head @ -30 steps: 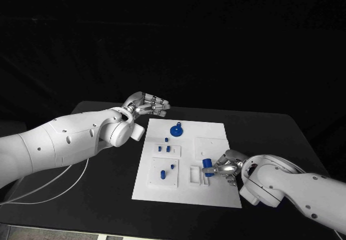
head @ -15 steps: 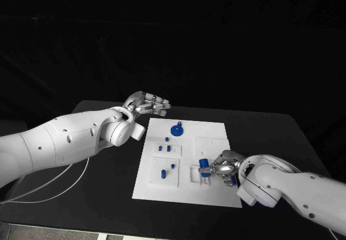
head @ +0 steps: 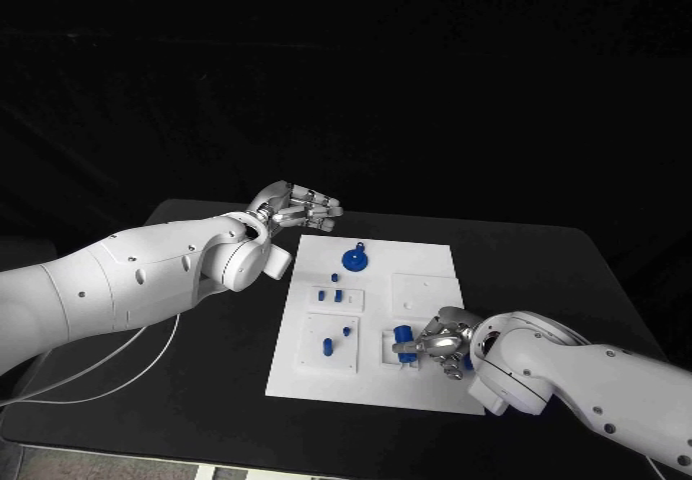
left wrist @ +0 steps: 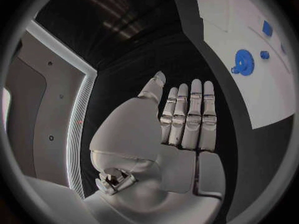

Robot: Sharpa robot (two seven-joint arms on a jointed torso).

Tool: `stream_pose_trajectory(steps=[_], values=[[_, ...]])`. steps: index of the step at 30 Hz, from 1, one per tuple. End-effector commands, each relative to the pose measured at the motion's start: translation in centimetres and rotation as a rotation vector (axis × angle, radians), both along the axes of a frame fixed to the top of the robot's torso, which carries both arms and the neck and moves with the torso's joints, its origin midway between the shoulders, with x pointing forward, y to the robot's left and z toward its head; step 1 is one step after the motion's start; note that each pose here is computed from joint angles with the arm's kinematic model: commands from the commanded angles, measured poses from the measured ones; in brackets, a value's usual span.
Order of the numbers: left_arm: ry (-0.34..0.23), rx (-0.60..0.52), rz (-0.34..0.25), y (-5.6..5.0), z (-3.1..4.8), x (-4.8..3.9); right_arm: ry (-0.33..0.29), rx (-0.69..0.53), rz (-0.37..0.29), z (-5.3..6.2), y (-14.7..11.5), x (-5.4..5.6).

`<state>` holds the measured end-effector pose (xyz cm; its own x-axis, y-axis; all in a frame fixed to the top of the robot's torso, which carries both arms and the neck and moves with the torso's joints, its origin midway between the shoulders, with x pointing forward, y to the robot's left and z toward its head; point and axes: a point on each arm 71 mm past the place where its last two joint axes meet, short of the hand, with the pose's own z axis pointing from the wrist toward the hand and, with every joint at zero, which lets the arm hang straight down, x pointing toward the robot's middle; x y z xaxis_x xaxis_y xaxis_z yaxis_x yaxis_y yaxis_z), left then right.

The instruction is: Assemble the parts on the task board

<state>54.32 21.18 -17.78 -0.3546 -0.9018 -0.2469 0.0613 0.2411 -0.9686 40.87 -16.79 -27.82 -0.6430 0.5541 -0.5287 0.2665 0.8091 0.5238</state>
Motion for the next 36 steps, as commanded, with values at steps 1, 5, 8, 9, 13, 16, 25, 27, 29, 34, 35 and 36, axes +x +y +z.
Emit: stream_pose_trajectory(steps=[1,5,8,9,13,16,25,27,29,34,35,36], values=[[-0.004,-0.012,-0.013,-0.27,0.11,-0.06,0.032,-0.02,0.023,-0.6,0.31,-0.32],[-0.003,-0.013,-0.014,-0.27,0.11,-0.08,0.029,-0.021,0.024,-0.73,0.5,-0.26],[-0.002,-0.013,-0.014,-0.25,0.1,-0.09,0.027,-0.022,0.025,-0.8,0.59,-0.21],[-0.002,-0.012,-0.014,-0.25,0.1,-0.09,0.027,-0.022,0.025,-0.82,0.62,-0.19],[0.0,-0.012,-0.015,-0.29,0.09,-0.07,0.032,-0.027,0.034,-0.96,0.77,-0.23],[0.001,-0.012,-0.017,-0.38,0.08,-0.08,0.042,-0.034,0.046,-1.18,0.89,-0.37],[0.011,-0.024,-0.012,-0.48,0.04,0.01,0.024,-0.062,0.048,-1.44,0.79,-0.31],[0.013,-0.026,-0.012,-0.52,0.03,0.02,0.012,-0.07,0.044,-1.45,0.7,-0.2],[0.014,-0.028,-0.013,-0.56,0.03,0.03,0.005,-0.077,0.044,-1.46,0.64,-0.13],[0.019,-0.034,-0.013,-0.66,0.01,0.05,-0.001,-0.092,0.05,-1.53,0.53,-0.03],[0.02,-0.034,-0.013,-0.67,0.0,0.05,-0.002,-0.095,0.052,-1.54,0.52,-0.02],[0.02,-0.035,-0.013,-0.67,0.0,0.05,-0.003,-0.097,0.054,-1.54,0.52,-0.01]])
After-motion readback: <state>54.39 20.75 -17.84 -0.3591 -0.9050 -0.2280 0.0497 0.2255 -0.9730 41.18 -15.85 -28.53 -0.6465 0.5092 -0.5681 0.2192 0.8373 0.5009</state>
